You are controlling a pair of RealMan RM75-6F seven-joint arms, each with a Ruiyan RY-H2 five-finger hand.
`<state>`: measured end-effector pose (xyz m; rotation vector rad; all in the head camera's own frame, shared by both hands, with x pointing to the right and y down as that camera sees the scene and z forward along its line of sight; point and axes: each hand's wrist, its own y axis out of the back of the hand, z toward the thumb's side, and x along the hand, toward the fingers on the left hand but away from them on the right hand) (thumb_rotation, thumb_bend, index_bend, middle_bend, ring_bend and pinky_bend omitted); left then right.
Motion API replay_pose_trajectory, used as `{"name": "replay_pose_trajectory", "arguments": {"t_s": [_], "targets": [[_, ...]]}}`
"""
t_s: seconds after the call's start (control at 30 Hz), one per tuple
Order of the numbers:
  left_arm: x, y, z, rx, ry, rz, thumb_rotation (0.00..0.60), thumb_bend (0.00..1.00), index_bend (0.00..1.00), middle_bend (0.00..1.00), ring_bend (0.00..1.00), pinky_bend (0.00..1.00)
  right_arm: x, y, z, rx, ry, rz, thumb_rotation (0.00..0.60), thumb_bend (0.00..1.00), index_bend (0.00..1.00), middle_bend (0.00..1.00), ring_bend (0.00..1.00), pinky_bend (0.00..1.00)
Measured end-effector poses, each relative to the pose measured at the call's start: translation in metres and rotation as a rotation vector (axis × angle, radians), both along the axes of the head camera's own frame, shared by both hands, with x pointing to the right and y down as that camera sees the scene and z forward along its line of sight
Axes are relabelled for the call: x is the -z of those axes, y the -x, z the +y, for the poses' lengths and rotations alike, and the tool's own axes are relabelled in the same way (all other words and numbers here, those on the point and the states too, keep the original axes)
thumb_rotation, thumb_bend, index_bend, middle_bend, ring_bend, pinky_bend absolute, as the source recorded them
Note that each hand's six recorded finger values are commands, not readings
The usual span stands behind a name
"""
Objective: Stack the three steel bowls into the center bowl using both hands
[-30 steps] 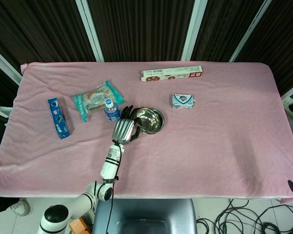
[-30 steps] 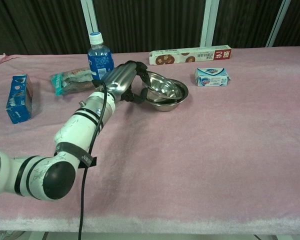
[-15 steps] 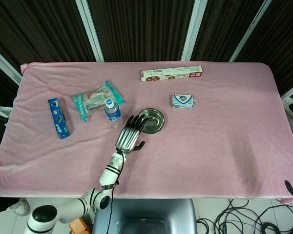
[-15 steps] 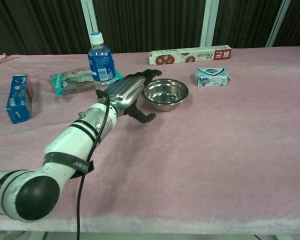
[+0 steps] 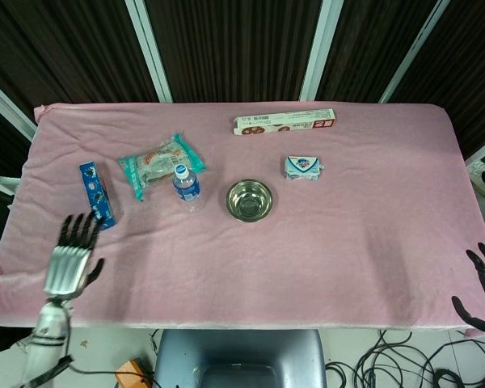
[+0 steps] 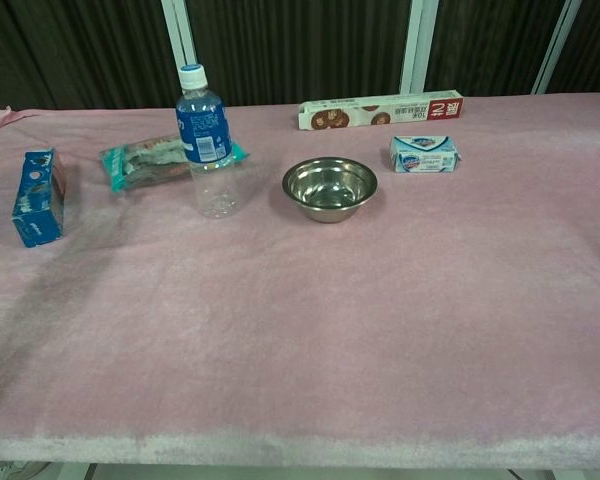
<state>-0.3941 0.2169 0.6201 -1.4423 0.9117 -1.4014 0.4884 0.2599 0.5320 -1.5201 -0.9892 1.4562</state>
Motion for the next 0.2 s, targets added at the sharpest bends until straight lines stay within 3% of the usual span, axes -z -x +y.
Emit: {"name": "replay_pose_trajectory", "arguments": {"t_s": [0.07, 0.2], "targets": [[0.014, 0.029, 0.019, 0.069, -0.016, 0.015, 0.600, 0.32, 0.00, 0.01, 0.00, 0.00, 0.000, 0.011, -0.001, -0.002, -0.008, 0.010, 0.600, 0.43, 0.00, 0.00, 0.00, 0.00], [0.029, 0.059, 0.033, 0.120, -0.033, 0.081, 0.600, 0.32, 0.00, 0.01, 0.00, 0.00, -0.003, 0.023, -0.002, 0.005, 0.002, 0.032, 0.600, 0.43, 0.00, 0.00, 0.00, 0.00]]}}
